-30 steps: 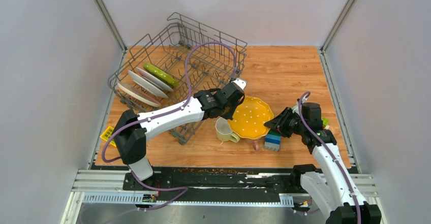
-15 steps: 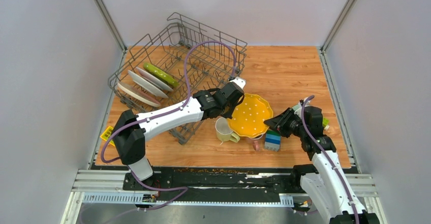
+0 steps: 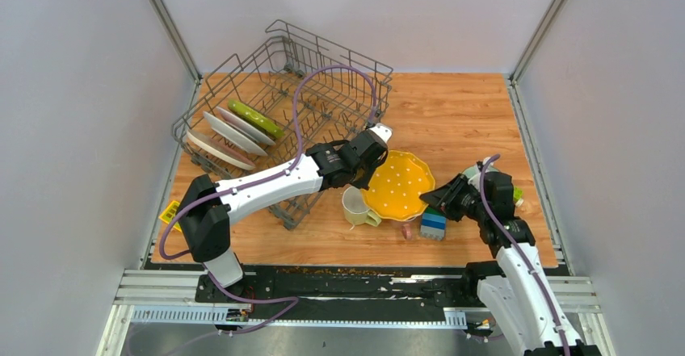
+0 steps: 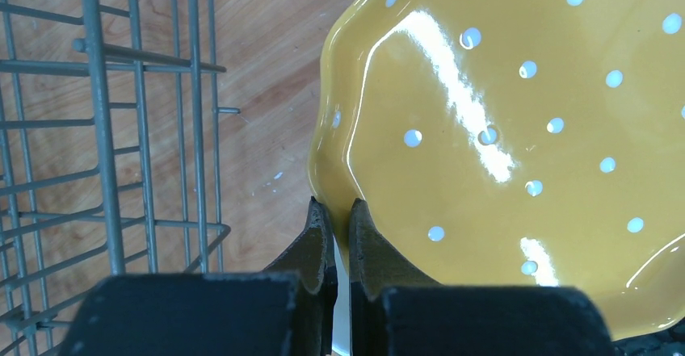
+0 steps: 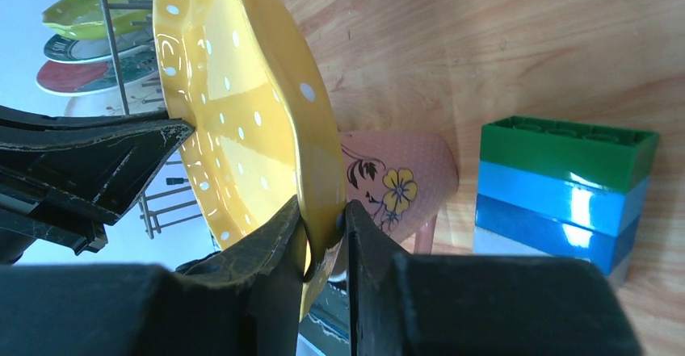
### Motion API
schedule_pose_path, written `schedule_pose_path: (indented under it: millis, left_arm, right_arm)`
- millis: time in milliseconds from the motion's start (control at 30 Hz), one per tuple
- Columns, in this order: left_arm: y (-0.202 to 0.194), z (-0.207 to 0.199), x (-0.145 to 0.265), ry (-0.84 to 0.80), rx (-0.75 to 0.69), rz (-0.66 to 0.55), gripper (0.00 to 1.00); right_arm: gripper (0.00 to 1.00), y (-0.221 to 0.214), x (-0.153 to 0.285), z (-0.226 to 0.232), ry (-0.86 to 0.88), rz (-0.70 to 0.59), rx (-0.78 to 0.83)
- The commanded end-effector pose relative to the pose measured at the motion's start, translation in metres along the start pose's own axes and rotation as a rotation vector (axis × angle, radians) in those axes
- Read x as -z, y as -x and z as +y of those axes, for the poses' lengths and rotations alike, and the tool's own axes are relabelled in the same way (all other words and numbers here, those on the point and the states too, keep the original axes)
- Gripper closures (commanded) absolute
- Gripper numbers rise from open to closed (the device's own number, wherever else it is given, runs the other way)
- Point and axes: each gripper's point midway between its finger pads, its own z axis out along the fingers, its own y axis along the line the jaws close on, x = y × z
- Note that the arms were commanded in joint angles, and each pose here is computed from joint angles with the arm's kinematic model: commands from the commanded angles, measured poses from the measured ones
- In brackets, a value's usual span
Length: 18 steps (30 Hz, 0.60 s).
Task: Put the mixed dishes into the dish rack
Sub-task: Pick up the plate at the center of the board.
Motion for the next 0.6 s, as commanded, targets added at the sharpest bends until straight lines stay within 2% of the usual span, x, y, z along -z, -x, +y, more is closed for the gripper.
schedule_pose_path:
  millis: [0,167,267,567]
  left_arm:
    - [-0.006,-0.138,0.059,-0.603,-0.103,-0.001,1.00]
    - [-0.011,-0.138,0.061,-0.619,-0.110,0.020,1.00]
    - [-0.013,-0.141,0.059,-0.628,-0.110,0.030,1.00]
    - [-0.021,-0.143,0.050,-0.626,-0.118,0.062,1.00]
  right_arm:
    - [0.90,0.017,0.042,0.109,0.356,-0.045,0.193]
    - [0.90,0.003,0.042,0.102,0.354,0.018,0.152]
    - [0.89,0.003,0.039,0.097,0.341,0.009,0.146]
    - [0.68,0.008,0.026,0.084,0.305,-0.016,0.133]
